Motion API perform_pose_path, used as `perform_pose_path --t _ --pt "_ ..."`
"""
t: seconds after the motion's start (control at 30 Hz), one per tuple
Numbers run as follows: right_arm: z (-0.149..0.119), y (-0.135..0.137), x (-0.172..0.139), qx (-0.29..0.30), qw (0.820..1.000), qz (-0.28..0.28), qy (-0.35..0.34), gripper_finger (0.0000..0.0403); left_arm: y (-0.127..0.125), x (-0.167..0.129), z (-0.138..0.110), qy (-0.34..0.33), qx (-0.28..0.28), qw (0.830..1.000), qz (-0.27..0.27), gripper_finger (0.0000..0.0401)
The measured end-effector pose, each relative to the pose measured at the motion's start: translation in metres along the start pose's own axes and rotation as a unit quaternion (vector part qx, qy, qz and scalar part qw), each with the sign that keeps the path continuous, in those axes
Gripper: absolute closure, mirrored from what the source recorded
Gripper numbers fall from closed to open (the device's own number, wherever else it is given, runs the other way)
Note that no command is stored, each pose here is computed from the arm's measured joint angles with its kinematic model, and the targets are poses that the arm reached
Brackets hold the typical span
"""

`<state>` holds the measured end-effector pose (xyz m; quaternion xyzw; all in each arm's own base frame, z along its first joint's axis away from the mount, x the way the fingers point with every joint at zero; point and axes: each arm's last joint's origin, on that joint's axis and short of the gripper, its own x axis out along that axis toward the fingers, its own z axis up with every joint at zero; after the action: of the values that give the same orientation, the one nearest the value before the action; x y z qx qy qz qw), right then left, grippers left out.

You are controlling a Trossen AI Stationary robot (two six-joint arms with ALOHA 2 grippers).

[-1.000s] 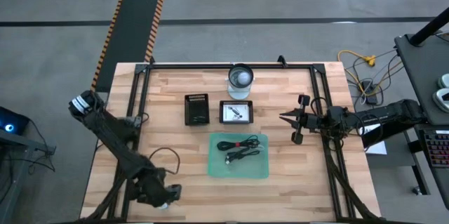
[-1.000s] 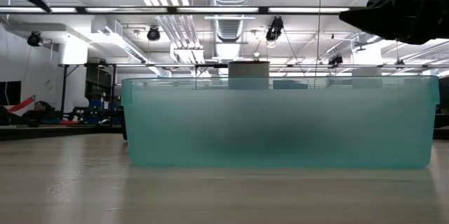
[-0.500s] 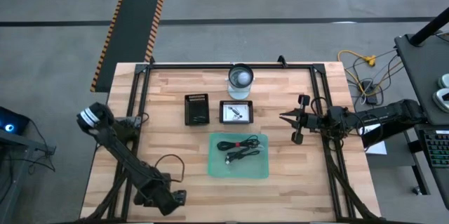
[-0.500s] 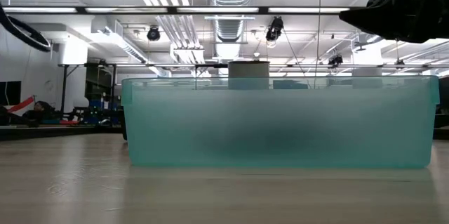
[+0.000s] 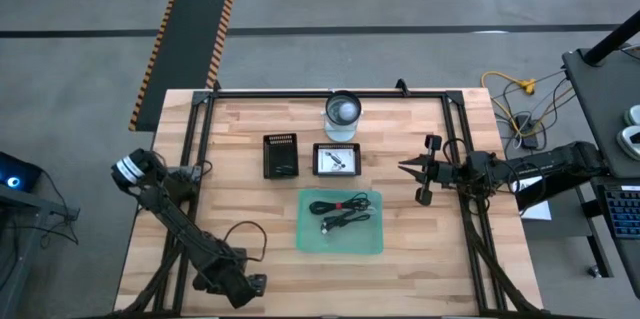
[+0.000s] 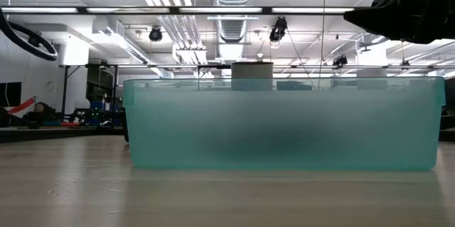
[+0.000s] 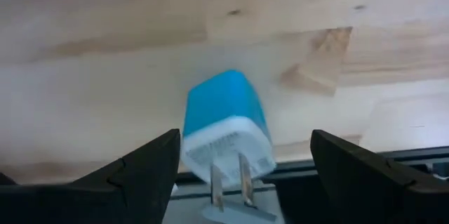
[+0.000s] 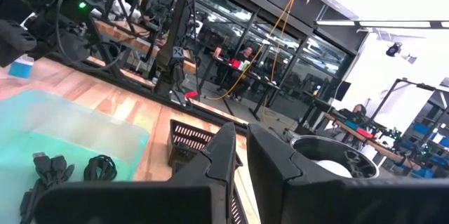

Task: Pick and place items into bin
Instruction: Put the blue charger adapter into the left black bin

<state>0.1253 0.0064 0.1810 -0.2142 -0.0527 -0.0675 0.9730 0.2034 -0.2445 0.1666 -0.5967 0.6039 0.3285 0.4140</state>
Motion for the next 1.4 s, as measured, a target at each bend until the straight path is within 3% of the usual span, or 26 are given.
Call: perform_pose_path --t 0.77,1.13,1.4 --pt "0.0 0.0 0.0 -0.001 1.0 0.001 0.001 0.0376 0.003 0.018 0.007 0.008 0.146 0.987 0.063 0.01" --pt "0.0 0.0 0.0 -0.001 1.0 0.001 0.001 0.0376 0.004 0.016 0.01 -0.009 0.276 0.959 0.065 0.01" --pt "0.0 0.0 0.0 -0.001 1.0 0.001 0.001 0.0376 0.004 0.016 0.01 -0.012 0.308 0.949 0.063 0.0116"
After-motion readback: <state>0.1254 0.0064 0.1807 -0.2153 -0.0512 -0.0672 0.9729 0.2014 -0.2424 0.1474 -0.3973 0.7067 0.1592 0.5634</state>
